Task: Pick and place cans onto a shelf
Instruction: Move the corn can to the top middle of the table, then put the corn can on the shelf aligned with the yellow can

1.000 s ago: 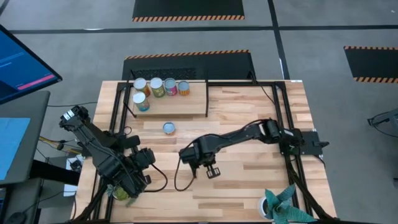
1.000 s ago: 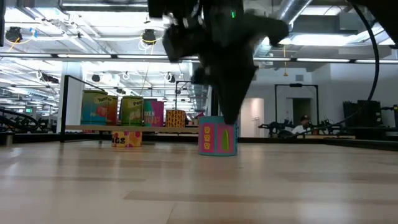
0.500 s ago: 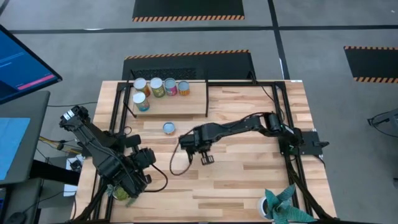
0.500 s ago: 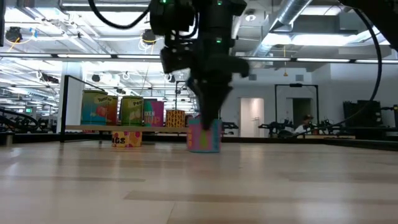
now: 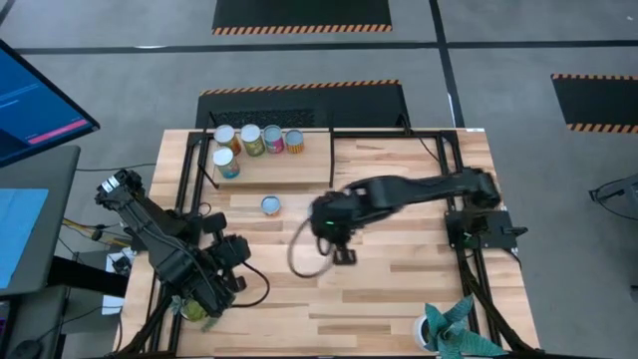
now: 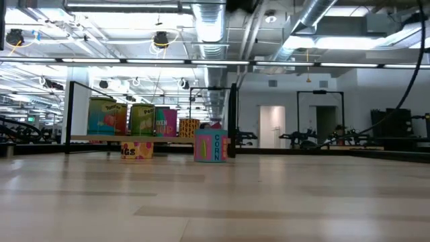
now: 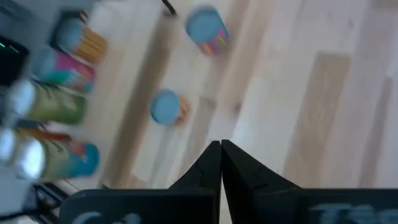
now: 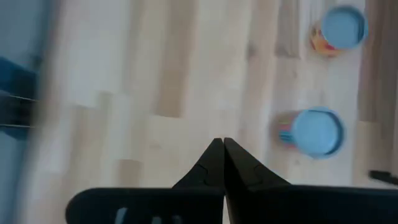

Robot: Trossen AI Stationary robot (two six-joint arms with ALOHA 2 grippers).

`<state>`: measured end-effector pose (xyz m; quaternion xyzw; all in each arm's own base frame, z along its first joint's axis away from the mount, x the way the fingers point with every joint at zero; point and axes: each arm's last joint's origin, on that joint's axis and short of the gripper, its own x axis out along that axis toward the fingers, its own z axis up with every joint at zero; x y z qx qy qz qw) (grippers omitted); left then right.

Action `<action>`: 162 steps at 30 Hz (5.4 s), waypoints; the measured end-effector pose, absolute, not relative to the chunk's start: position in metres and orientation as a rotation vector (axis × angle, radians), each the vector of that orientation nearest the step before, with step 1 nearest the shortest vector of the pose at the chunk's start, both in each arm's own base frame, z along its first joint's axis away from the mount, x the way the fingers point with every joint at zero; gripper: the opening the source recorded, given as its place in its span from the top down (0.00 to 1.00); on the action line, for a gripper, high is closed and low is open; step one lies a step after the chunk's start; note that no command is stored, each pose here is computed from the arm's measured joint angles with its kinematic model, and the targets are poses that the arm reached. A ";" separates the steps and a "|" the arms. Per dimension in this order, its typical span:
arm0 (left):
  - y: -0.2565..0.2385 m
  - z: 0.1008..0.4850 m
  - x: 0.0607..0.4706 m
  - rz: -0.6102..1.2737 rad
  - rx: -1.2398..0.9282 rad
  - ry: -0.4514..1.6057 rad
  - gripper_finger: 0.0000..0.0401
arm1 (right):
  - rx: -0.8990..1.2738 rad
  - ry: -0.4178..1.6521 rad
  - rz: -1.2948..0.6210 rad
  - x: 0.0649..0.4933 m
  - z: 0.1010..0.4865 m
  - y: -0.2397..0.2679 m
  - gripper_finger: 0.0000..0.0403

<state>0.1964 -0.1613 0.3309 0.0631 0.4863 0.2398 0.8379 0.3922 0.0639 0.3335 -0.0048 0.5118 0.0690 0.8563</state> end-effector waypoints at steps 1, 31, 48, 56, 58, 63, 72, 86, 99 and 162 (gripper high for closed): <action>-0.161 0.332 0.197 0.521 0.151 0.996 1.00 | 0.015 1.046 0.148 0.382 0.347 0.070 0.96; 0.053 0.290 0.329 0.378 -0.104 0.751 1.00 | -0.104 0.572 -0.871 0.185 0.414 0.058 0.98; 0.067 0.260 0.355 0.168 -0.227 0.750 0.74 | 0.241 0.568 -0.957 0.153 0.356 0.009 0.90; 0.043 0.229 0.360 0.038 -0.110 0.947 0.59 | 0.276 0.639 -1.008 0.167 0.334 0.003 0.89; 0.036 0.221 0.362 0.017 -0.079 0.985 0.57 | 0.277 0.646 -1.023 0.168 0.332 0.001 0.89; 0.024 0.204 0.366 0.021 0.026 1.063 0.58 | 0.295 0.637 -1.055 0.172 0.332 -0.005 0.89; 0.023 0.176 0.374 0.066 0.103 1.146 0.58 | 0.318 0.654 -1.065 0.172 0.331 -0.009 0.89; 0.019 0.180 0.376 0.049 0.130 1.195 0.98 | 0.317 0.654 -1.062 0.173 0.331 -0.009 0.89; 0.026 0.263 0.376 0.052 0.200 1.354 1.00 | 0.311 0.654 -1.065 0.173 0.331 -0.009 0.89; 0.159 0.236 0.350 0.265 0.012 1.410 0.93 | 0.328 0.673 -1.044 0.173 0.330 -0.008 0.89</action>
